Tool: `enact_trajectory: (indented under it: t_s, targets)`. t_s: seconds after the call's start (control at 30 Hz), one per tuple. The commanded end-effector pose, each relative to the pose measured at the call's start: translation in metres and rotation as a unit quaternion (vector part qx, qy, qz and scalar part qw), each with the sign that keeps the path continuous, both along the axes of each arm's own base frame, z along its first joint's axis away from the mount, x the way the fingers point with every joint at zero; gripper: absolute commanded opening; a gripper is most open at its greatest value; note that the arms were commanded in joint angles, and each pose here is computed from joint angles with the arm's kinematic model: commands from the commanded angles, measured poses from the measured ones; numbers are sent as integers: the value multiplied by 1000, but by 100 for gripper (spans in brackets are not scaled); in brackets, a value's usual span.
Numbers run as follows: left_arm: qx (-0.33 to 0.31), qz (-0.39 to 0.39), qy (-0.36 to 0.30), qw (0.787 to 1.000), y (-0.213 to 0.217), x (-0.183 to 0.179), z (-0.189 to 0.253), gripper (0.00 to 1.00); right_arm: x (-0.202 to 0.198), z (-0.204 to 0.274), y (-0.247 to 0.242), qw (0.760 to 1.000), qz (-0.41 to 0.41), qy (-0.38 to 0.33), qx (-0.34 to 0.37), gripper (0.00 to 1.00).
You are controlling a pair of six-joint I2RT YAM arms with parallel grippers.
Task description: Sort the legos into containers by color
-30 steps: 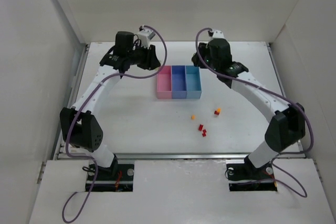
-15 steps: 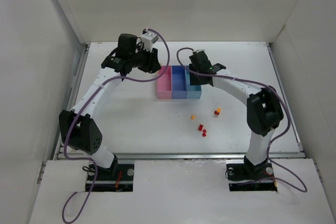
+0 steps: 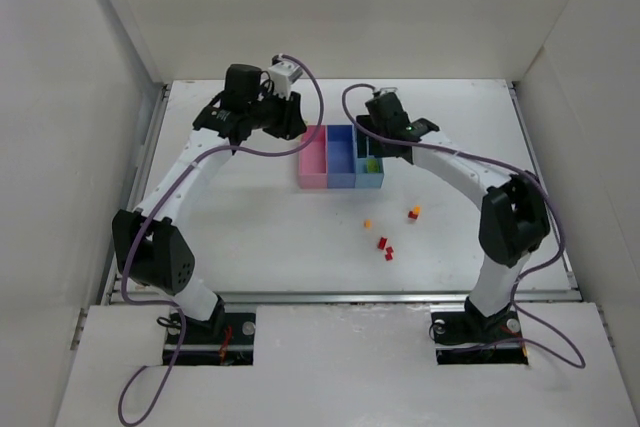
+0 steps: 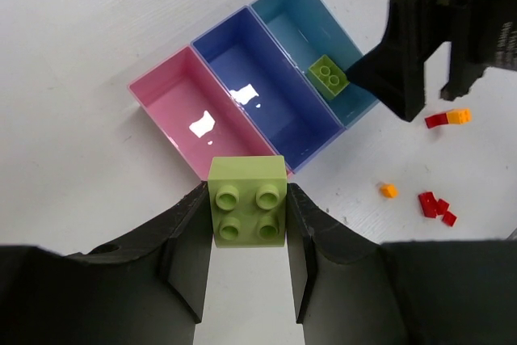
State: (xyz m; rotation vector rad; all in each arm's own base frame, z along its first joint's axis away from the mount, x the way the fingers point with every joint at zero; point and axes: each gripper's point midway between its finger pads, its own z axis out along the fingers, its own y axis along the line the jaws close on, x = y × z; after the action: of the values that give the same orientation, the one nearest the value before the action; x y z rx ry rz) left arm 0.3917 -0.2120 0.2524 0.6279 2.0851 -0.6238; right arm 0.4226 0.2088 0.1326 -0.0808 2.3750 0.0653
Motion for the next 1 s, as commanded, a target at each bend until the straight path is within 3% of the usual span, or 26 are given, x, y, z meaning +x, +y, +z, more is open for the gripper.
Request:
enact_trajectory:
  t_s: [0.0, 0.17, 0.27, 0.3, 0.37, 0.53, 0.67, 0.97]
  targets:
    - [-7, -14, -32, 999, -5, -10, 23, 0, 2, 80, -5, 995, -26, -85, 36, 81]
    - [23, -41, -56, 997, -36, -2, 22, 0, -14, 113, -76, 984, -116, -125, 53, 81]
    - [25, -68, -59, 996, -76, 10, 17, 0, -23, 132, -119, 974, -164, -150, 52, 81]
    - [31, -70, -37, 996, -89, 18, -3, 0, -27, 130, -129, 972, -176, -151, 46, 81]
    - [9, -81, -39, 996, -119, 24, 6, 0, -37, 143, -151, 963, -206, -170, 44, 81]
    - [0, -87, 6, 996, -162, 40, -37, 0, -59, 154, -170, 951, -232, -196, 55, 82]
    - [-4, -80, -19, 997, -183, 46, -42, 0, -66, 163, -174, 947, -233, -211, 66, 82]
    - [11, -24, 5, 1000, -188, 58, -80, 1, -82, 166, -178, 946, -227, -221, 72, 83]
